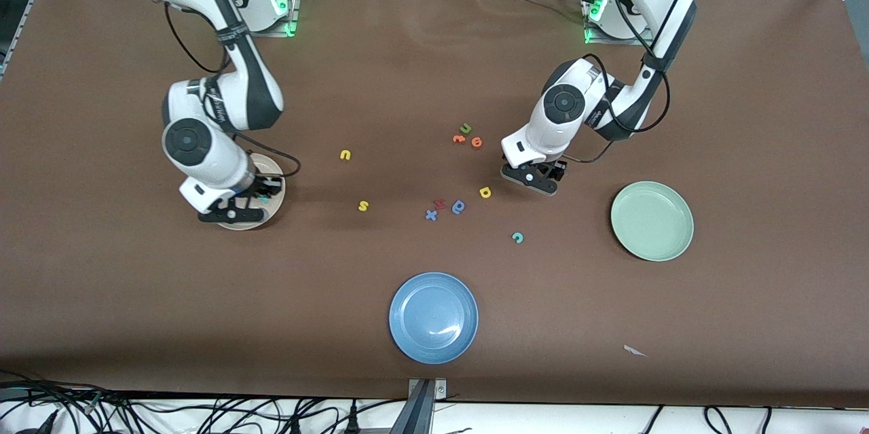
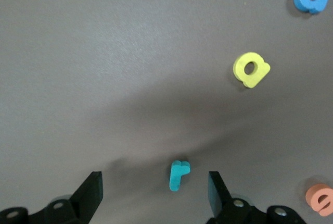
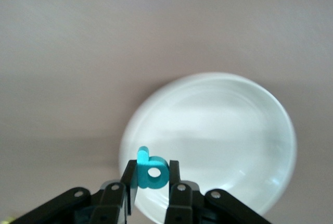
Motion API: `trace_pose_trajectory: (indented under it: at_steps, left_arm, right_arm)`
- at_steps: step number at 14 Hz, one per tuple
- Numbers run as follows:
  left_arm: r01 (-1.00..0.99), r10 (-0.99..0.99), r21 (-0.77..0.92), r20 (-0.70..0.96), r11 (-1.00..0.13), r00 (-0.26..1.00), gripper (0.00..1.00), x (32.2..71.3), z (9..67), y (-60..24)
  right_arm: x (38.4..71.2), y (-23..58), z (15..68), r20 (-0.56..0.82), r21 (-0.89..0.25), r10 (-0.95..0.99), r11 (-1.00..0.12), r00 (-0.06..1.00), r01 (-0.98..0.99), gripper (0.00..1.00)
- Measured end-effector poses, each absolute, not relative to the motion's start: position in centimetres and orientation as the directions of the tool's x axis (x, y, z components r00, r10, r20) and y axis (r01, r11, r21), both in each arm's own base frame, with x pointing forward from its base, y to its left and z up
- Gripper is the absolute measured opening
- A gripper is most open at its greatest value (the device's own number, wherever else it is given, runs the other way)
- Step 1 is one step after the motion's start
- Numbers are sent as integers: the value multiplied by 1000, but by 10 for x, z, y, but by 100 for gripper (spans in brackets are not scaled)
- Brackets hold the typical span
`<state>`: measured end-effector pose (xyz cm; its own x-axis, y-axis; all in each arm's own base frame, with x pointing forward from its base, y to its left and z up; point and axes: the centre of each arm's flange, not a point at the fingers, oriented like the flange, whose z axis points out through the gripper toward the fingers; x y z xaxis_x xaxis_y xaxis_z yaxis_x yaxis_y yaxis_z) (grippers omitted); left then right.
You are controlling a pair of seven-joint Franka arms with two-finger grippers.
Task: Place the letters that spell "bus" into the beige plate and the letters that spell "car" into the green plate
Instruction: 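Place the b in the beige plate while the left gripper reaches the r, then grasp the yellow u with the right gripper while the left gripper grasps the r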
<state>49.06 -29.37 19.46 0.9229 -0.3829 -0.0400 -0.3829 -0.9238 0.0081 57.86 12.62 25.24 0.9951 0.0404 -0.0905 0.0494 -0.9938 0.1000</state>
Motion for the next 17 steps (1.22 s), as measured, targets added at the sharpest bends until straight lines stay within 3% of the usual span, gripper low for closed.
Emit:
trace_pose_trajectory:
  at_steps: [3,4,10,12,16,17]
  left_arm:
    - [-392,-392,11,-54,-920,918,85,484,188,-297]
    - [-396,-396,12,-58,-918,916,83,482,186,-300]
    - [-410,-410,14,-73,-912,909,73,474,177,-308]
    - [-410,-410,15,-78,-912,909,63,473,173,-308]
    - [-410,-410,16,-79,-912,909,53,473,172,-308]
    - [-410,-410,17,-77,-912,909,48,473,172,-308]
  right_arm:
    - [542,103,200,-83,106,48,-993,995,57,27]
    - [535,102,193,-85,107,50,-993,995,59,34]
    - [562,129,252,-99,95,13,-995,995,23,96]
    - [560,175,271,-107,91,-86,-993,991,-76,96]
    - [524,264,259,-125,92,-198,-978,972,-187,94]
    - [518,274,251,-128,94,-214,-975,968,-203,88]
